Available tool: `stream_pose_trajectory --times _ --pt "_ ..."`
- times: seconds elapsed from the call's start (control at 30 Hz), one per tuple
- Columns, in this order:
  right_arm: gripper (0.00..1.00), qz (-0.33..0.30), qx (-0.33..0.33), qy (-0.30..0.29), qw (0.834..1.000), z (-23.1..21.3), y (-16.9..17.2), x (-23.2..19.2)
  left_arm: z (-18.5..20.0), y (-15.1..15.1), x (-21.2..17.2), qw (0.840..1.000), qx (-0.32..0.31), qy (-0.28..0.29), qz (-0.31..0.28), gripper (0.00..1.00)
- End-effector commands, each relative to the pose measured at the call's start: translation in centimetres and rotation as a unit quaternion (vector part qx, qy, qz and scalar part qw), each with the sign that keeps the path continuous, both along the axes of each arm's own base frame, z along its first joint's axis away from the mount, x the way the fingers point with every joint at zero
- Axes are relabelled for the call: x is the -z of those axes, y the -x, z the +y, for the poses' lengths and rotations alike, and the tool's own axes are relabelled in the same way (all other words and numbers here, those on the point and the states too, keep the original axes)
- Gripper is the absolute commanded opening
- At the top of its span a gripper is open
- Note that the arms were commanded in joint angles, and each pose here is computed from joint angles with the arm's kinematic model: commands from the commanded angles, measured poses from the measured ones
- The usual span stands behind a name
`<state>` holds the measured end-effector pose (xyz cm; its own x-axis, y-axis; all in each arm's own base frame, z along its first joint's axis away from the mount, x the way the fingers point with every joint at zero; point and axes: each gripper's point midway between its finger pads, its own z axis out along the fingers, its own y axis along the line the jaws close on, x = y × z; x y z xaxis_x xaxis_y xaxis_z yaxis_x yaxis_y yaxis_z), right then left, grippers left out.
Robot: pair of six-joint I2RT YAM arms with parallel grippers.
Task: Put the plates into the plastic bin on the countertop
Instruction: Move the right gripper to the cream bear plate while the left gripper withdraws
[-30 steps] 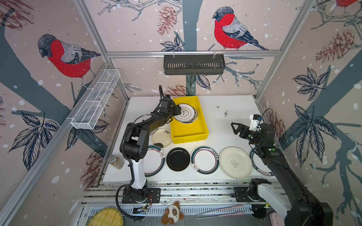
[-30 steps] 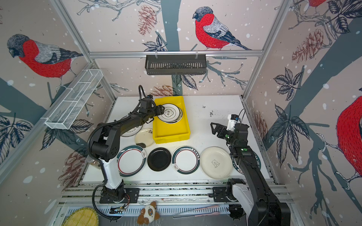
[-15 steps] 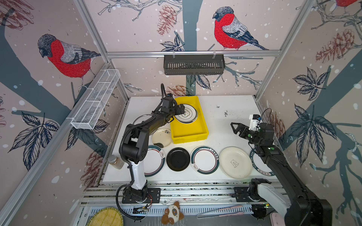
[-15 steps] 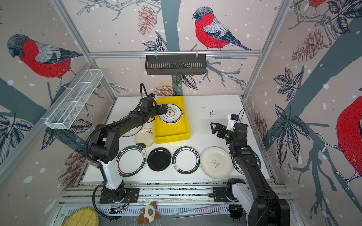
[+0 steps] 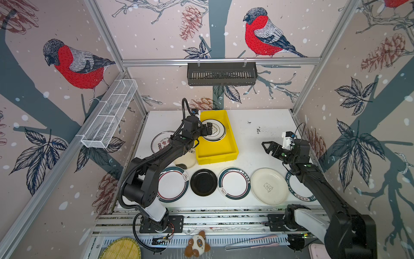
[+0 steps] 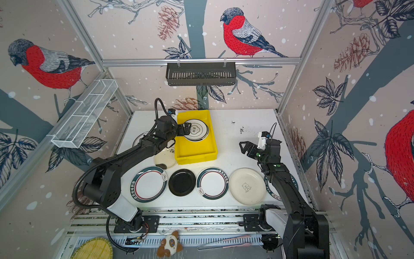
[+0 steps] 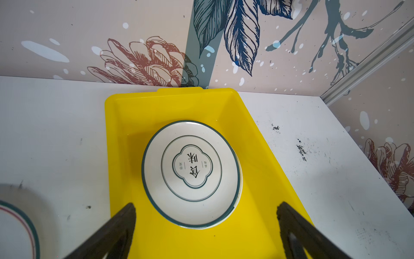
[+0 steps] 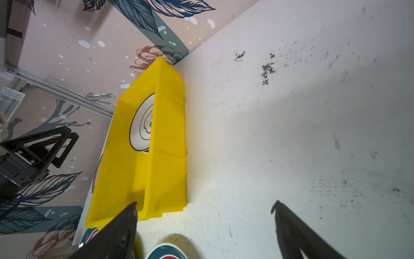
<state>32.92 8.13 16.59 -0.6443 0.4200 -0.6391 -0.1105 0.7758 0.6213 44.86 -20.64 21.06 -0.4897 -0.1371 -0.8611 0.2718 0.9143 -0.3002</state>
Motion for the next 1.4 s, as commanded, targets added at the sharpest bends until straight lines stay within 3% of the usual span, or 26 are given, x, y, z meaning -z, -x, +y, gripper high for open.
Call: stream_pose_trajectory --times 0.0,0.33,0.47,0.73,1.13,1.37 --pt "0.95 0.007 -0.029 -0.003 1.000 1.2 0.4 0.3 -0.3 1.1 -2.1 0.999 0.008 0.010 -0.038 0.97" --pt "0.92 0.079 -0.034 0.044 0.995 2.8 3.1 4.6 0.2 5.9 -1.6 0.999 0.011 0.014 -0.049 0.97" --pt "0.92 0.106 -0.020 0.090 0.990 3.2 4.7 6.3 0.7 6.6 -1.5 0.998 0.009 0.019 -0.052 0.97" --pt "0.89 0.174 -0.004 0.110 0.979 3.6 8.1 10.0 0.6 7.1 -1.1 0.997 0.015 0.036 -0.060 0.97" --pt "0.90 0.219 0.000 0.057 0.974 5.1 9.5 12.7 0.3 7.5 -0.3 0.997 0.026 0.042 -0.059 0.97" --pt "0.90 0.202 0.016 0.006 0.979 5.7 8.8 12.5 0.2 7.7 0.0 0.997 0.030 0.047 -0.059 0.97"
